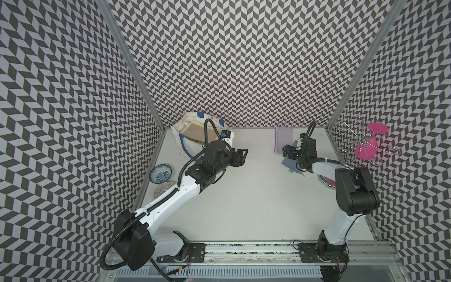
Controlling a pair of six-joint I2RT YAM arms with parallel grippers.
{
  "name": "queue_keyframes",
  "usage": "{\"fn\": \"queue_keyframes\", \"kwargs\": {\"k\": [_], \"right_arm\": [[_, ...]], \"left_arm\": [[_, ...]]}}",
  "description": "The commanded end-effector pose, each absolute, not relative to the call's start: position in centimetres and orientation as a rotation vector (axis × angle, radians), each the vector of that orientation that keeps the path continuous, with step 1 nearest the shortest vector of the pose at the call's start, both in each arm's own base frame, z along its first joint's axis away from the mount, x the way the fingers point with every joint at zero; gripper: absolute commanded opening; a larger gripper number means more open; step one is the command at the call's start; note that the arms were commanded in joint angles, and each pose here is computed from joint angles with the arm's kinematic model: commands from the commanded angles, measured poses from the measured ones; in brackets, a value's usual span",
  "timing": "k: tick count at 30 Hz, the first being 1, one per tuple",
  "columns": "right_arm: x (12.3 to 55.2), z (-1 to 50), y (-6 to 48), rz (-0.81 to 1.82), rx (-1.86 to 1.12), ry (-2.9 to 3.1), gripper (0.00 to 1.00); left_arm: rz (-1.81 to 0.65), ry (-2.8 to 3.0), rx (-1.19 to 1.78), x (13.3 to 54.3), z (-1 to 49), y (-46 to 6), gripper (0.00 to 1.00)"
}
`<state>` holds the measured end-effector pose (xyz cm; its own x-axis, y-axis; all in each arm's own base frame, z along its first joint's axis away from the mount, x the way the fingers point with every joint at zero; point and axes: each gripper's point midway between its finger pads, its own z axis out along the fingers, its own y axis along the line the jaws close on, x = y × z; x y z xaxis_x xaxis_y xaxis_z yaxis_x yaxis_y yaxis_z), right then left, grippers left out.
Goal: Put the pencil pouch into the canvas bag
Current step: Move the pencil pouches to the center of the board.
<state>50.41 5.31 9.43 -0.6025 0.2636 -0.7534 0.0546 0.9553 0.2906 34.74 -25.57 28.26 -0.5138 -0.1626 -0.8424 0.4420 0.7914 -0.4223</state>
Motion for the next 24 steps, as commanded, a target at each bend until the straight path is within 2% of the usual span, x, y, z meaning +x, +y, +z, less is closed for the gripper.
{"fn": "queue_keyframes", "kwargs": {"k": [1,7,12,18,24], "right_arm": [[52.2,9.4,4.5,0.245,0.225,2.211,0.97],[54.6,7.0,4.5,0.218,0.213,2.297,0.84],[54.3,6.1,5.2,0.277,0.198,2.338,0.7],[53.8,5.2,5.9,0.423,0.196,2.381,0.52],[51.8,3.2,7.0,0.501,0.19,2.44,0.51]], "left_arm": [[-0.882,1.929,0.197,34.5,29.3,-25.6,0.69],[-0.959,1.913,0.138,35.0,29.2,-24.0,0.66],[-0.992,1.866,0.113,35.1,30.2,-22.9,0.65],[-1.061,1.868,0.123,34.8,29.2,-23.5,0.65],[-1.056,1.817,0.113,34.5,30.8,-22.6,0.65]]}}
